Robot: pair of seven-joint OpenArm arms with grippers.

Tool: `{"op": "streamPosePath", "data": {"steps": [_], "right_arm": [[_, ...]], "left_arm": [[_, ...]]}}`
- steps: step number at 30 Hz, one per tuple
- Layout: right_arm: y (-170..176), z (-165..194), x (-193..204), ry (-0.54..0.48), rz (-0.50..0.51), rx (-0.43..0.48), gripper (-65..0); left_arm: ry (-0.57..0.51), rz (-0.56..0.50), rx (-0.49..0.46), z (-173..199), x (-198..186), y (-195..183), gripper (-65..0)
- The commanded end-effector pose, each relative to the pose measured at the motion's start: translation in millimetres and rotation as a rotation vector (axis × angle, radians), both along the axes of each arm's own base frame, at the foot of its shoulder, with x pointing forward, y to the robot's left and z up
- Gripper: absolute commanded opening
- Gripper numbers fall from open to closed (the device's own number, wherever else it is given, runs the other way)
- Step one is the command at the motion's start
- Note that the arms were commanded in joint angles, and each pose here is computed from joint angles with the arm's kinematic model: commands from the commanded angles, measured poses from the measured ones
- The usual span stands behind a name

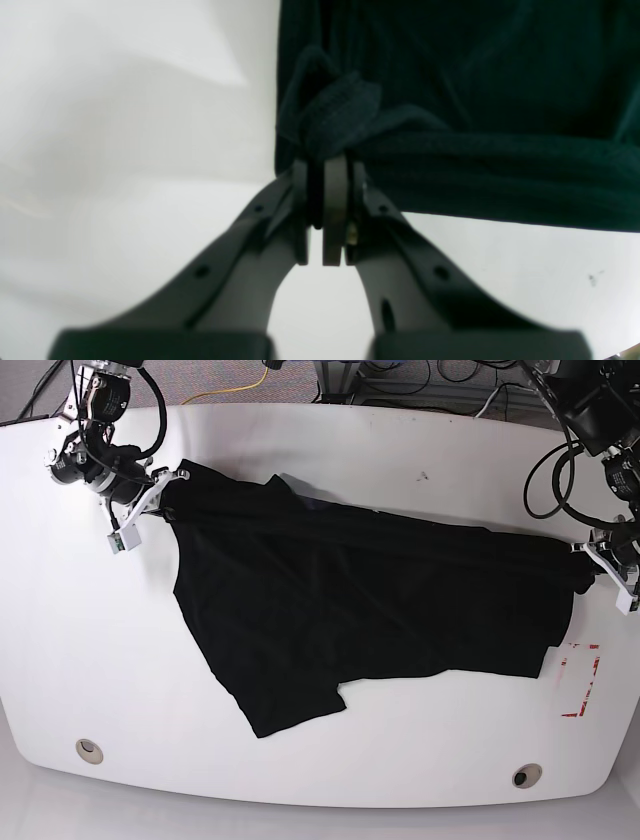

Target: Layout the t-shirt on the table in an organized manner, then fold the t-shirt properly

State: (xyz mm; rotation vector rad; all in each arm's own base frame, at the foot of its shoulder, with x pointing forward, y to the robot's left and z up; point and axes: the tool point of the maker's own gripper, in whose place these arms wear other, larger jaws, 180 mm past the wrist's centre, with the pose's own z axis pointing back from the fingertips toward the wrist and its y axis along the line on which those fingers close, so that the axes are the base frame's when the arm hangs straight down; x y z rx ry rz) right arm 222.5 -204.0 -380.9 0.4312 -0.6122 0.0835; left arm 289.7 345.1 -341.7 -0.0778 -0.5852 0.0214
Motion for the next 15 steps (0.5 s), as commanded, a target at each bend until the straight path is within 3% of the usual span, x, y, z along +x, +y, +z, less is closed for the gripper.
{"op": "streamPosePath", "data": {"steps": [1,4,7,8,10,15], "right_arm": [[-9.8,9.3,7.3,-0.034,-0.007,-0.030,-65.0],[-10.1,8.8,7.2,-0.031,-0.011,-0.028,-64.8],[-10.2,8.8,7.2,-0.031,-0.013,-0.028,-64.0],[-10.3,8.8,7.2,-0.030,-0.014,-0.027,-61.8],[-10.1,8.4,7.1,-0.029,-0.016,-0.027,-56.1],[-13.2,6.9,6.4,-0.023,-0.020,-0.046,-32.0]], "left_arm": [[-0.047,0.007,0.038,17.5,9.4,10.8,-65.0],[-0.047,0.006,0.037,17.1,9.6,10.4,-64.9],[-0.047,0.009,0.028,14.7,10.1,10.4,-56.7],[-0.050,0.013,0.018,12.3,11.1,10.4,-51.1],[-0.063,0.019,0.003,11.6,15.6,10.4,-44.9],[-0.073,0.042,-0.013,9.0,18.6,19.3,-33.5]]}}
